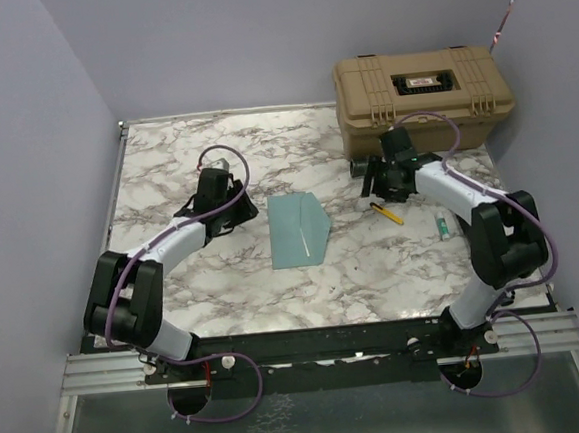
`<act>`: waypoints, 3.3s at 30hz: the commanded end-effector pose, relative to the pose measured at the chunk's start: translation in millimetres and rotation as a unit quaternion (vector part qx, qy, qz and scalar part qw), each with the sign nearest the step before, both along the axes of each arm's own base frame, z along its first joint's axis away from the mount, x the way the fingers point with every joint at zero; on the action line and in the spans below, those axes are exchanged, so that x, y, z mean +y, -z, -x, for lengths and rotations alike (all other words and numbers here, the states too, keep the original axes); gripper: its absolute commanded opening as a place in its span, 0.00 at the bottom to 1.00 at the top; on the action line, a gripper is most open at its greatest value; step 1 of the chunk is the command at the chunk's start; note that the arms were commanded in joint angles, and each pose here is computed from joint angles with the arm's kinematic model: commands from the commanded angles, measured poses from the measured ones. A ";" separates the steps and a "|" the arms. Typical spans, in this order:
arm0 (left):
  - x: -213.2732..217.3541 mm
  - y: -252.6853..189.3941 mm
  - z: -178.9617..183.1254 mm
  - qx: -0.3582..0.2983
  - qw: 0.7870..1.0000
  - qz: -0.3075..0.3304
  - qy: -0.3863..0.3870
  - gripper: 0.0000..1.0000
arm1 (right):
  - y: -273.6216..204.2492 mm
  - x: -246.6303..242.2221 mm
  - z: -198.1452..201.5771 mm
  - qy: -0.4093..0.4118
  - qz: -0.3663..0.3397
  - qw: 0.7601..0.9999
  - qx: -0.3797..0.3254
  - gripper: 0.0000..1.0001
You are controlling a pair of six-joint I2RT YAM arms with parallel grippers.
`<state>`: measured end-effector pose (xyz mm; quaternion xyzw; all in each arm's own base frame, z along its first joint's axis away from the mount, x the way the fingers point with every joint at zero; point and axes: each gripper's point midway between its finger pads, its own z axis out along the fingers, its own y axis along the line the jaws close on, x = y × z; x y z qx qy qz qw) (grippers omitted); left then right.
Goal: Place the letter into the envelope and seal it
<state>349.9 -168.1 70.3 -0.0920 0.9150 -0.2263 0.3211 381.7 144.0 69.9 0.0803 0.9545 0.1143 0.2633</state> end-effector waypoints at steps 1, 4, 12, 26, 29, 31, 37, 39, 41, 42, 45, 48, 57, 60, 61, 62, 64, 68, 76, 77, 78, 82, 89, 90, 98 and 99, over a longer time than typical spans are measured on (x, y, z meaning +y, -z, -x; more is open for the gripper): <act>37.7 -45.8 -39.7 -0.101 0.989 -0.054 -0.098 0.61 | -2.2 -98.5 34.8 0.171 0.126 0.977 0.026 0.69; 46.7 -57.7 -45.3 -0.119 0.984 -0.070 -0.113 0.82 | 3.5 -135.0 57.1 0.237 0.137 0.960 0.053 0.70; 60.0 -64.8 -42.1 -0.128 0.980 -0.087 -0.124 0.99 | 25.8 -183.0 81.3 0.325 0.099 0.935 0.099 0.71; 26.4 -72.8 -46.7 -0.143 0.987 -0.009 -0.071 0.99 | 53.4 -193.6 69.5 0.274 0.081 0.949 0.131 0.66; 24.8 -75.2 -45.3 -0.147 0.986 0.004 -0.073 0.99 | 59.8 -195.6 74.6 0.271 0.089 0.948 0.144 0.62; 24.6 -76.9 -44.4 -0.149 0.986 0.009 -0.075 0.99 | 62.7 -194.2 76.9 0.266 0.086 0.949 0.147 0.55; 18.9 -75.0 -38.1 -0.142 0.988 0.020 -0.060 0.98 | 61.3 -193.2 82.5 0.272 0.084 0.948 0.141 0.35; 17.7 -73.5 -34.6 -0.138 0.989 0.024 -0.055 0.98 | 61.1 -194.1 85.1 0.273 0.086 0.948 0.141 0.32; 17.1 -73.7 -30.8 -0.138 0.989 0.028 -0.053 0.98 | 60.3 -194.1 86.9 0.272 0.087 0.948 0.140 0.26; 15.6 -73.3 -28.4 -0.137 0.989 0.031 -0.047 0.98 | 59.0 -193.6 87.2 0.271 0.086 0.949 0.137 0.21; 6.9 -71.4 -20.8 -0.129 0.990 0.046 -0.023 0.99 | 51.2 -190.9 86.8 0.271 0.077 0.952 0.124 0.09; -4.6 -70.5 -16.2 -0.119 0.991 0.066 0.005 0.99 | 36.4 -183.9 81.4 0.263 0.055 0.958 0.097 0.05; -73.4 -118.7 2.7 -0.155 0.966 0.164 0.128 0.99 | -76.2 -86.2 45.1 0.157 -0.201 0.963 -0.085 0.04; -108.2 -148.1 16.6 -0.186 0.945 0.199 0.179 0.99 | -124.2 -44.4 38.2 0.106 -0.262 0.947 -0.151 0.03; -118.4 -157.7 20.6 -0.196 0.939 0.209 0.191 0.99 | -139.9 -30.8 37.2 0.090 -0.281 0.940 -0.170 0.03; -128.5 -165.3 24.8 -0.202 0.933 0.220 0.202 0.99 | -156.4 -18.6 36.5 0.078 -0.302 0.931 -0.190 0.03; -145.3 -181.5 29.4 -0.216 0.921 0.241 0.216 0.99 | -183.9 -0.7 34.5 0.059 -0.330 0.915 -0.225 0.03; -172.1 -200.4 37.8 -0.217 0.904 0.275 0.246 0.98 | -216.4 20.9 31.9 0.027 -0.376 0.890 -0.258 0.04; -206.8 -214.1 39.2 -0.196 0.890 0.318 0.260 0.91 | -235.6 47.5 36.6 -0.031 -0.401 0.878 -0.258 0.04; -210.7 -212.0 38.1 -0.192 0.890 0.319 0.262 0.90 | -236.4 49.2 37.2 -0.034 -0.405 0.877 -0.256 0.04; -214.4 -214.1 39.1 -0.191 0.888 0.322 0.267 0.88 | -238.3 50.9 38.0 -0.036 -0.408 0.875 -0.256 0.05; -230.1 -213.3 46.5 -0.175 0.870 0.330 0.321 0.77 | -240.3 55.3 40.2 -0.046 -0.414 0.874 -0.251 0.05; -236.9 -213.9 45.5 -0.165 0.864 0.335 0.337 0.53 | -237.4 58.8 41.1 -0.055 -0.416 0.875 -0.239 0.05; -237.8 -214.1 45.5 -0.165 0.864 0.335 0.339 0.49 | -237.6 59.6 41.3 -0.058 -0.418 0.875 -0.238 0.05; -240.9 -213.8 43.6 -0.177 0.857 0.327 0.355 0.32 | -234.3 61.9 42.9 -0.068 -0.413 0.879 -0.226 0.05; -241.4 -213.3 44.4 -0.177 0.856 0.327 0.360 0.27 | -235.2 62.0 43.1 -0.070 -0.413 0.879 -0.226 0.05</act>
